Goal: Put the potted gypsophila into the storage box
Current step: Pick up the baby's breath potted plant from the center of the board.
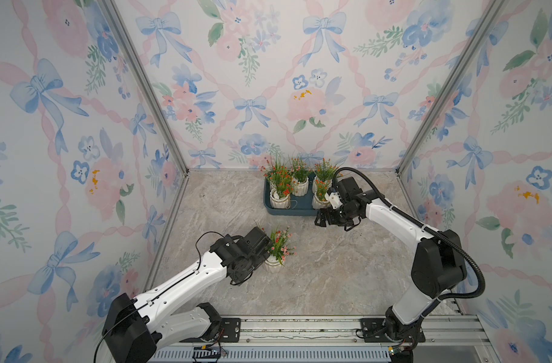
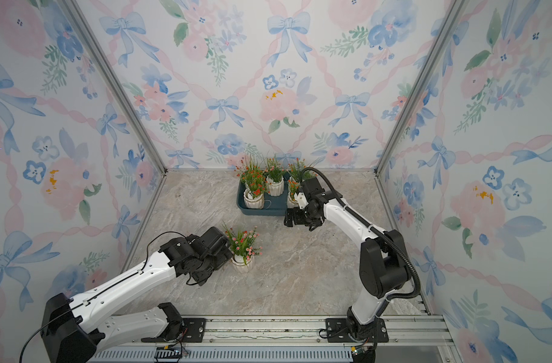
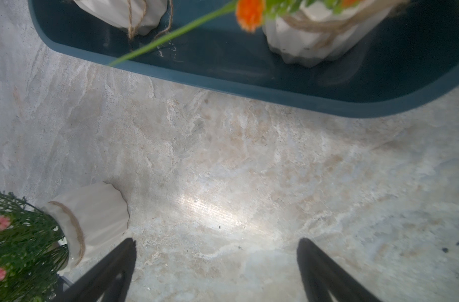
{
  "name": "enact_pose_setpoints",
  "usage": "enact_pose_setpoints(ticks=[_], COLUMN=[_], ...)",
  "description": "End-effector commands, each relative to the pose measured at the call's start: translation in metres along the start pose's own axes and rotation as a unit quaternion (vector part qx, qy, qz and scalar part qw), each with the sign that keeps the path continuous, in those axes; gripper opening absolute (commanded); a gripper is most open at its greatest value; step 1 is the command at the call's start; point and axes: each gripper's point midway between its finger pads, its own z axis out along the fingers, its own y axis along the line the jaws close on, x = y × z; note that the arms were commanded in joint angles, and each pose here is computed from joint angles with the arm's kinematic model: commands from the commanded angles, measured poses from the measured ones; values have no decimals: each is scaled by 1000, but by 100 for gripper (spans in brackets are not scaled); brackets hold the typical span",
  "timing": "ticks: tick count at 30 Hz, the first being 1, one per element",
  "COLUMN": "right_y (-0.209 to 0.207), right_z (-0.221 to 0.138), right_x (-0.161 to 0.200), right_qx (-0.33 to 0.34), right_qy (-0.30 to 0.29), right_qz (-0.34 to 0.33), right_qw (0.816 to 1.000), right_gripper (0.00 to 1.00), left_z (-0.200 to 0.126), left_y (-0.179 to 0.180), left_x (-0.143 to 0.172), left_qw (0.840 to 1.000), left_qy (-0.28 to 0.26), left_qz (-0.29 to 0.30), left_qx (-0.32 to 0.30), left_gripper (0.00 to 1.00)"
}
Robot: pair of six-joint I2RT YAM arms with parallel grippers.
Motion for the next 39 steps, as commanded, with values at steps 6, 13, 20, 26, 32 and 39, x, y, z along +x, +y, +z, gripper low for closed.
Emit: enact_pose_setpoints(ticks=[6, 13, 20, 26, 32, 39], right_y=[-6, -7, -10, -10, -11, -12], right_z=[-2, -5, -4, -1, 0, 1], right_x=[4, 5, 5, 7, 7, 8], right_qx=[-5, 0, 5, 6, 6, 6], right_qy=[2, 3, 4, 8, 10, 13], right_qz=[14, 11, 12, 11, 12, 13], right_qw=[1000, 1000, 1000, 1000, 1000, 1000], right_gripper=[97, 97, 97, 97, 97, 97], left_z=[9, 25, 40, 46, 54, 61], left_y=[-10, -19, -15, -15, -14, -13], left_x=[7, 16, 22, 21, 18, 12], left_qw=[1000, 999, 998, 998, 998, 998], left_qy=[13, 32, 43, 39, 37, 32], left_qz=[20, 36, 45, 43, 44, 51], left_qx=[-7, 2, -5, -1, -4, -12], left_gripper=[95, 90, 86, 81, 78, 73])
